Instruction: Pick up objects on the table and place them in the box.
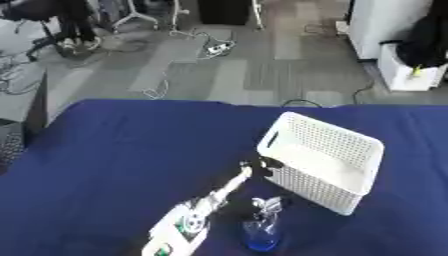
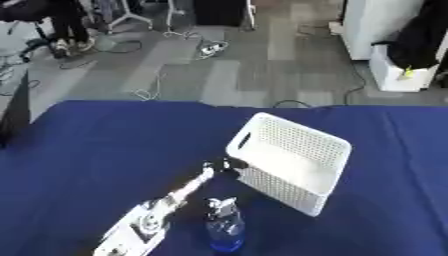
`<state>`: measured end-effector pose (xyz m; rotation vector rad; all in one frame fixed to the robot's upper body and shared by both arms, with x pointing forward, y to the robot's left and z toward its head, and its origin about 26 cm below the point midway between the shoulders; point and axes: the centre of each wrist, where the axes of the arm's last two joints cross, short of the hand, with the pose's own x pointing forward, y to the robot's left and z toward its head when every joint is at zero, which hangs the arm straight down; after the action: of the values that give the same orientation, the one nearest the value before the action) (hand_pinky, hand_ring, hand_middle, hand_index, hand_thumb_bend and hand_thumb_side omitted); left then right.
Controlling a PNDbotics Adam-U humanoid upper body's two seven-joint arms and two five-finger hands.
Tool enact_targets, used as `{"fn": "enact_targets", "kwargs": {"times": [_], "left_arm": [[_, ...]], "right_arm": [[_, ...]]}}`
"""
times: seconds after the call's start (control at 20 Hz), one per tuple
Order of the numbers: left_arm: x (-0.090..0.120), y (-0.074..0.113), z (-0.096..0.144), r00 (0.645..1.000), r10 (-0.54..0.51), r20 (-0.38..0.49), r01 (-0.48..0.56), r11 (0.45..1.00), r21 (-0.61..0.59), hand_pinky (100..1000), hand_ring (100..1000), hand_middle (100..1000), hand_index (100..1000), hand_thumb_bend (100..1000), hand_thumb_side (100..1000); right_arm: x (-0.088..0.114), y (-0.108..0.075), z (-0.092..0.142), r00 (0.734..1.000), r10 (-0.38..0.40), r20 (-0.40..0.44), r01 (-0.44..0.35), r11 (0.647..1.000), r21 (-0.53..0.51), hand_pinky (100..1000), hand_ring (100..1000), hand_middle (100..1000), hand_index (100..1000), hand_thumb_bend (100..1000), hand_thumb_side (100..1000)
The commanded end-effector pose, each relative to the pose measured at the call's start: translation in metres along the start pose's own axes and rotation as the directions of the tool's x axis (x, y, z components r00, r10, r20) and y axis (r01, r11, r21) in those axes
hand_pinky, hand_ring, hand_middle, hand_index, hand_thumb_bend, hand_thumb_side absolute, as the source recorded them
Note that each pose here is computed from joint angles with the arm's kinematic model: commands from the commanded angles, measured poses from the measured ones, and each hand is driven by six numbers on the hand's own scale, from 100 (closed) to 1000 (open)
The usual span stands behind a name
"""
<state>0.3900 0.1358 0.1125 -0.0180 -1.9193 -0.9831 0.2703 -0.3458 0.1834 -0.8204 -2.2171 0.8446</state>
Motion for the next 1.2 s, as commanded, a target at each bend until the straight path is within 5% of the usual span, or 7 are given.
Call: {"fn": "enact_targets", "kwargs": {"times": [0.05,0.2,0.35,0.5,0.6,1.2], "left_arm": [[0.002,0.0,-0.002,0.998,0.048,0.035,-0.047,0.999,-0.023,965,829,865,902,504,787],[0.002,0.0,-0.001,0.999,0.013,0.043,-0.011,0.998,-0.059,970,834,870,910,519,764],[0.016,0.012,-0.004,0.978,-0.193,0.078,0.202,0.97,-0.137,968,845,880,922,546,750],[0.039,0.024,-0.009,0.875,-0.464,0.141,0.485,0.843,-0.234,970,850,885,927,563,751],[0.049,0.028,-0.011,0.81,-0.56,0.172,0.585,0.758,-0.288,967,850,888,928,570,742],[0.054,0.032,-0.017,0.686,-0.698,0.205,0.706,0.571,-0.418,897,860,921,960,586,703]], "right_arm": [[0.002,-0.006,-0.004,1.0,0.012,0.017,-0.012,1.0,-0.01,564,602,592,707,110,801],[0.002,-0.006,-0.004,1.0,0.013,0.016,-0.013,1.0,-0.01,565,602,592,708,109,801],[0.002,-0.007,-0.003,1.0,0.016,0.015,-0.016,1.0,-0.009,565,603,592,708,108,801],[0.001,-0.007,-0.002,1.0,0.02,0.012,-0.02,1.0,-0.007,565,603,592,708,108,801],[0.001,-0.007,-0.002,1.0,0.02,0.01,-0.02,1.0,-0.007,565,603,592,707,107,801],[0.001,-0.007,-0.001,1.0,0.018,0.009,-0.018,1.0,-0.001,565,603,592,708,103,802]]}}
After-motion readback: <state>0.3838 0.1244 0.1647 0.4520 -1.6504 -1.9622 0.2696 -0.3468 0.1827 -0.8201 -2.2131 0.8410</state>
